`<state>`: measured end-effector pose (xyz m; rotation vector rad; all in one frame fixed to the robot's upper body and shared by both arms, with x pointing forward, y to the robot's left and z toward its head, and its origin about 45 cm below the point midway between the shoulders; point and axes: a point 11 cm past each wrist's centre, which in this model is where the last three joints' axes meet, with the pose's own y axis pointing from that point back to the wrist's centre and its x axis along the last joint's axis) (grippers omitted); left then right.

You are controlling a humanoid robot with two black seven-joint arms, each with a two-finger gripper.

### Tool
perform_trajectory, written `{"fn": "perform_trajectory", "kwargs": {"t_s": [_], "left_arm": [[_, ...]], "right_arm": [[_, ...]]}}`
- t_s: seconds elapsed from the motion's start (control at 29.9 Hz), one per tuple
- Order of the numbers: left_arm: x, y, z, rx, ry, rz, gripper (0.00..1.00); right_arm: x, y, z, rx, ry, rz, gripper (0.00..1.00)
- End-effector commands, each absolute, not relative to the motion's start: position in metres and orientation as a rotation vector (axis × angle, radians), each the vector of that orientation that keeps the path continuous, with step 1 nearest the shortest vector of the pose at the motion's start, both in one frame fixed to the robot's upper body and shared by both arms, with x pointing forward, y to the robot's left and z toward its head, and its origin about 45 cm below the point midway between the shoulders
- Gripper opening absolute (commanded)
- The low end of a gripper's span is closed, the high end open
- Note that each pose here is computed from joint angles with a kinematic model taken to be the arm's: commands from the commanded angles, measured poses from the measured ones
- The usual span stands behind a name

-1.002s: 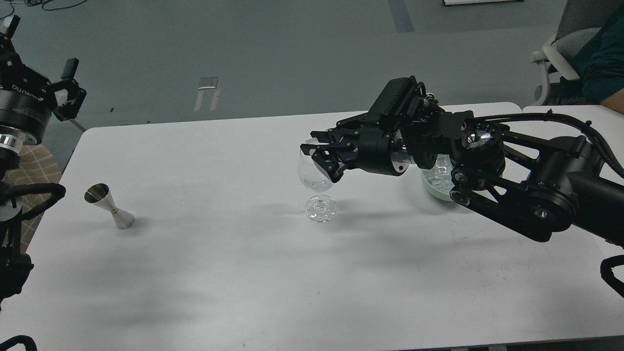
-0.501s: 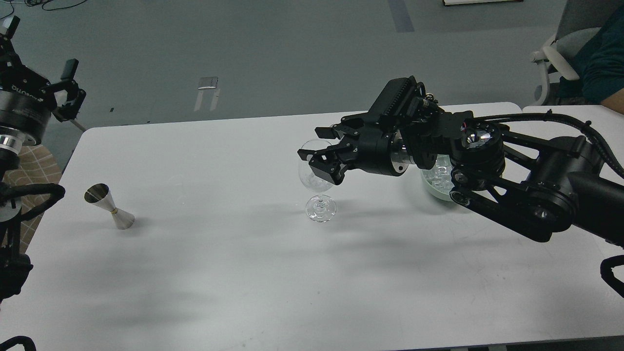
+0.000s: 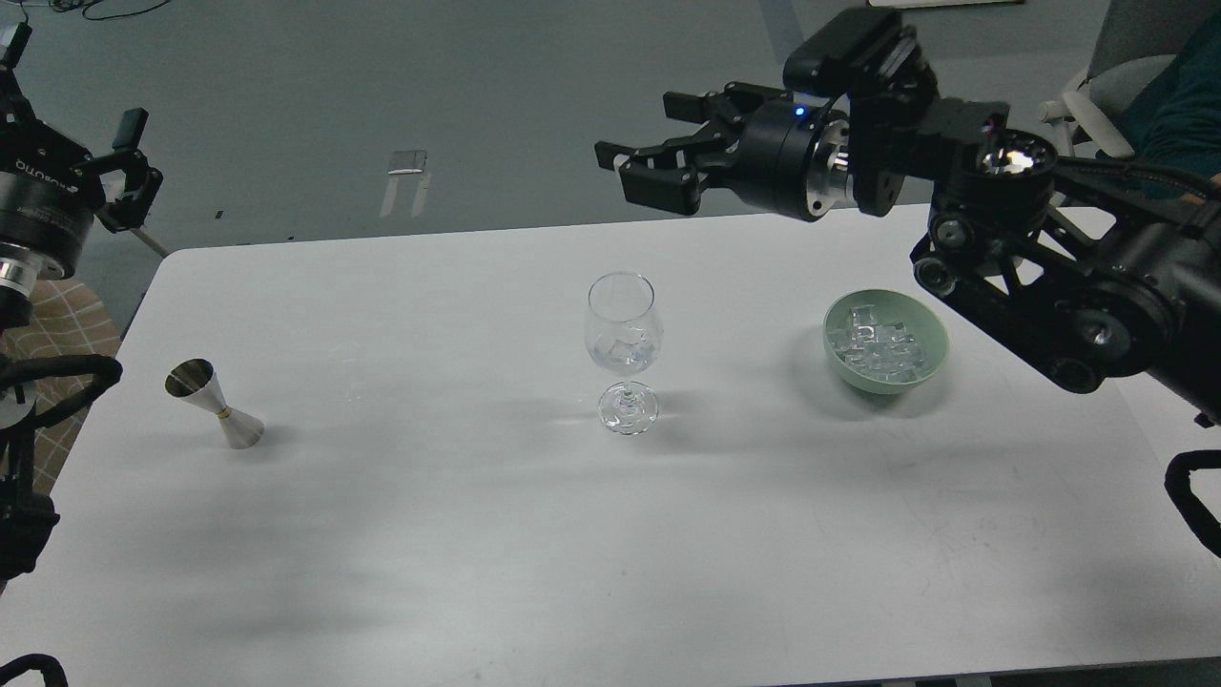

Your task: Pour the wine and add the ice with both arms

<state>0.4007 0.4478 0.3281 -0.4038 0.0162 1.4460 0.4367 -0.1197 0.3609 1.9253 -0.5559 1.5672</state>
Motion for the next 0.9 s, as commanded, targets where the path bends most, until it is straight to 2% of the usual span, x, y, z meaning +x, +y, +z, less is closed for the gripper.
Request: {"fn": "perform_trajectory", "kwargs": {"t_s": [0.0, 0.13, 0.37, 0.63, 0.87], "left_arm": [[0.401, 0.448, 0.327, -0.402, 0.018, 1.447, 0.98], [0.401, 0.448, 0.325, -0.400, 0.024, 1.455, 0.98], [0.418, 0.428, 0.324, -0.354, 0.032, 1.405, 0.98], [0.452, 0.388, 0.323, -0.215, 0.025, 1.307, 0.98], [0.477, 0.360, 0.315, -0.218, 0.079, 1.207, 0.98]], "right_arm": [[0.468, -0.147, 0.404, 2.052, -0.799, 1.441, 1.00], [0.491, -0.175, 0.442, 2.298, -1.081, 1.215, 1.00], [0.517, -0.213, 0.455, 2.525, -1.395, 0.889, 1.00], [0.536, -0.231, 0.434, 2.743, -1.705, 0.452, 1.00], [0.537, -0.237, 0.387, 2.896, -1.818, 0.098, 1.00]]}}
